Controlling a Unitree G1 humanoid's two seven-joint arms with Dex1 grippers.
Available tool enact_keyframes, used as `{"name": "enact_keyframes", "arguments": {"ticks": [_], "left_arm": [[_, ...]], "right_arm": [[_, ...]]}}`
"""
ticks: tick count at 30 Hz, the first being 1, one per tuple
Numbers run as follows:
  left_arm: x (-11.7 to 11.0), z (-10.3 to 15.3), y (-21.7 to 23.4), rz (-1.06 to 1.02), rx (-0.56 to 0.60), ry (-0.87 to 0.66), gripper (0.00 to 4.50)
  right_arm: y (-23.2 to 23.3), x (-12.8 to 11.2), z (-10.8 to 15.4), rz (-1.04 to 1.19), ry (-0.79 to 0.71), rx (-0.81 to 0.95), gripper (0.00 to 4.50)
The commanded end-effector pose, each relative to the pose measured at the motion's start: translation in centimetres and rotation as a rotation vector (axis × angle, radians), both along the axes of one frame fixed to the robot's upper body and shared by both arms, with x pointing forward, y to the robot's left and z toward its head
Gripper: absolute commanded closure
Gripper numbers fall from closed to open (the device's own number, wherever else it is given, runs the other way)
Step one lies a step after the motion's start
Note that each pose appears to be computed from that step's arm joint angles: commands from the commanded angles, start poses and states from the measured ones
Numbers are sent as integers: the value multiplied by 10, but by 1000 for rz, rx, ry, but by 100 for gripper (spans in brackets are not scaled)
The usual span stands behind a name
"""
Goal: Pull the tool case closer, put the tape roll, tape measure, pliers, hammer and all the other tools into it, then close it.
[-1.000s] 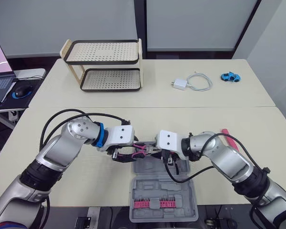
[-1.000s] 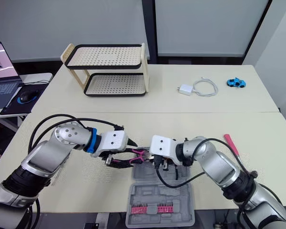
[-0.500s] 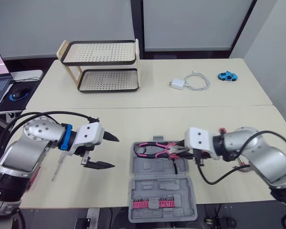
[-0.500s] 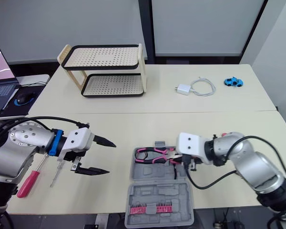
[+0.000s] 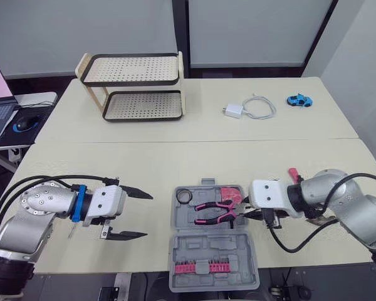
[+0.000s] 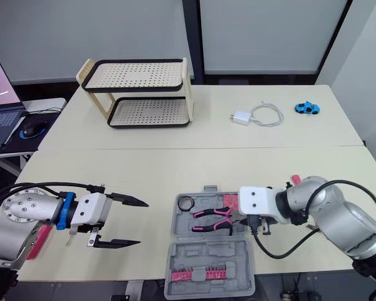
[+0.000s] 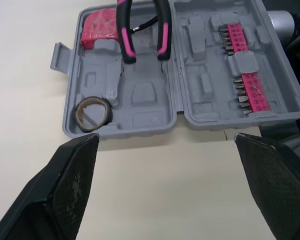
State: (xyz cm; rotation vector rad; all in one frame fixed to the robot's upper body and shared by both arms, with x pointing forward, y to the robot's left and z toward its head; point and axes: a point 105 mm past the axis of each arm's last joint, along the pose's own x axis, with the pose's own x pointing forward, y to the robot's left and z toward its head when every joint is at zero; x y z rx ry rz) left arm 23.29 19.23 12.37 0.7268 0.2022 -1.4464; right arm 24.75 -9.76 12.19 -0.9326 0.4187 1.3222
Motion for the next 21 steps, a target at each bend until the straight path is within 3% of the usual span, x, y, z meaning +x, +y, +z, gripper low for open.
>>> {"name": "enact_keyframes", "arguments": {"ticks": [1,8,21], "left_arm": [[-3,5,-1,-25,-16,-40,0],[-5,3,-5,-32,-16,-44,0],[-3,6,-11,-28,-11,-43,0]], "right_arm": [[13,13,5,20,-56,-5,334],[29,24,0,40,-54,-14,334],[37,19,-19,56,-16,-35,334]]}}
